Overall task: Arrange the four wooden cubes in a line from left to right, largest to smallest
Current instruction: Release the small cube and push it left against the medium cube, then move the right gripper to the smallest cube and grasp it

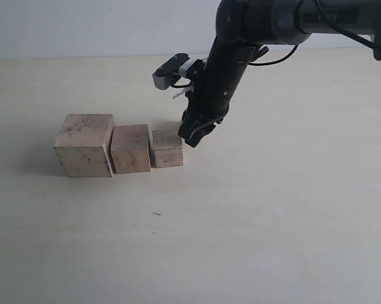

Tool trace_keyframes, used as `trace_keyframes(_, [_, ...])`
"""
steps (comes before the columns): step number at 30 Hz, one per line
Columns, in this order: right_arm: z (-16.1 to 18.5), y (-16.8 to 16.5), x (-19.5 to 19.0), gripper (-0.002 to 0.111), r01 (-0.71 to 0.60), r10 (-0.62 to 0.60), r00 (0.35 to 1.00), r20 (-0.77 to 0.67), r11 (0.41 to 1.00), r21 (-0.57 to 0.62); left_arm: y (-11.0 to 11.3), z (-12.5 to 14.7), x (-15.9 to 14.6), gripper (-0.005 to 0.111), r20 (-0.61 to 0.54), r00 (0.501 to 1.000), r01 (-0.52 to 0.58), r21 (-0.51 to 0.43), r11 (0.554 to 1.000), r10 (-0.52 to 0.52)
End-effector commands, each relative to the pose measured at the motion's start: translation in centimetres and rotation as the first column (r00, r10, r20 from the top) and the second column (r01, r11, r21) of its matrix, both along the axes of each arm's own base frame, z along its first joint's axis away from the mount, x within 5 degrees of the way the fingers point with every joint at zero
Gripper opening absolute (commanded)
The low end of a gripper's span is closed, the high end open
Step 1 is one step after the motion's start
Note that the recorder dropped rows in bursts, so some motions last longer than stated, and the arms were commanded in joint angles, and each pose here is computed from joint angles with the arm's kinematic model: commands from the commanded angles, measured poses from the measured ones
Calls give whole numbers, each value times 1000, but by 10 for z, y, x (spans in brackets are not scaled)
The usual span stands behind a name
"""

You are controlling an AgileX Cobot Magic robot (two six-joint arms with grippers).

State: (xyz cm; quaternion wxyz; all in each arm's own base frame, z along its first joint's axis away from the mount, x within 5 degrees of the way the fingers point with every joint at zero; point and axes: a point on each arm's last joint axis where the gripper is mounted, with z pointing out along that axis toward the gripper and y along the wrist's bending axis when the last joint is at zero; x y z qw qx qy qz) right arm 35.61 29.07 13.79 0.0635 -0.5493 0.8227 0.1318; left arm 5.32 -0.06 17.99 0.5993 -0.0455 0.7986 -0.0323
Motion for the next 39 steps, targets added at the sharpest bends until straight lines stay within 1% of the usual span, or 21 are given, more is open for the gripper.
trace_keyframes(1, [4,3,-2,33,19,-18,999,-40,999,40,0,1,0,0,11,1000,5,2,1000,-5])
trace_keyframes(16, [5,6,-1,33,37,-35,999,-36,997,67,0,1,0,0,11,1000,5,2,1000,-5])
trace_keyframes(19, [6,9,-2,33,59,-53,997,-61,993,101,0,1,0,0,11,1000,5,2,1000,-5])
trace_keyframes(21, [6,10,-4,33,47,-40,997,-64,993,112,0,1,0,0,11,1000,5,2,1000,-5])
trace_keyframes(24, [6,10,-4,33,42,-35,997,-66,994,105,0,1,0,0,11,1000,5,2,1000,-5])
trace_keyframes(28, [8,4,-5,33,8,-5,998,-58,999,52,0,1,0,0,11,1000,5,2,1000,-5])
trace_keyframes(29, [10,4,-5,33,4,-1,999,-52,999,48,0,1,0,0,11,1000,5,2,1000,-5])
trace_keyframes(33, [37,2,-6,33,4,-4,1000,3,996,85,0,1,0,0,11,1000,5,2,1000,-5])
trace_keyframes(36, [48,-2,-2,33,1,-7,997,83,998,70,0,1,0,0,11,1000,5,2,1000,-5])
trace_keyframes(39, [52,-7,6,33,68,-72,984,163,997,29,0,1,0,0,11,1000,5,2,1000,-5])
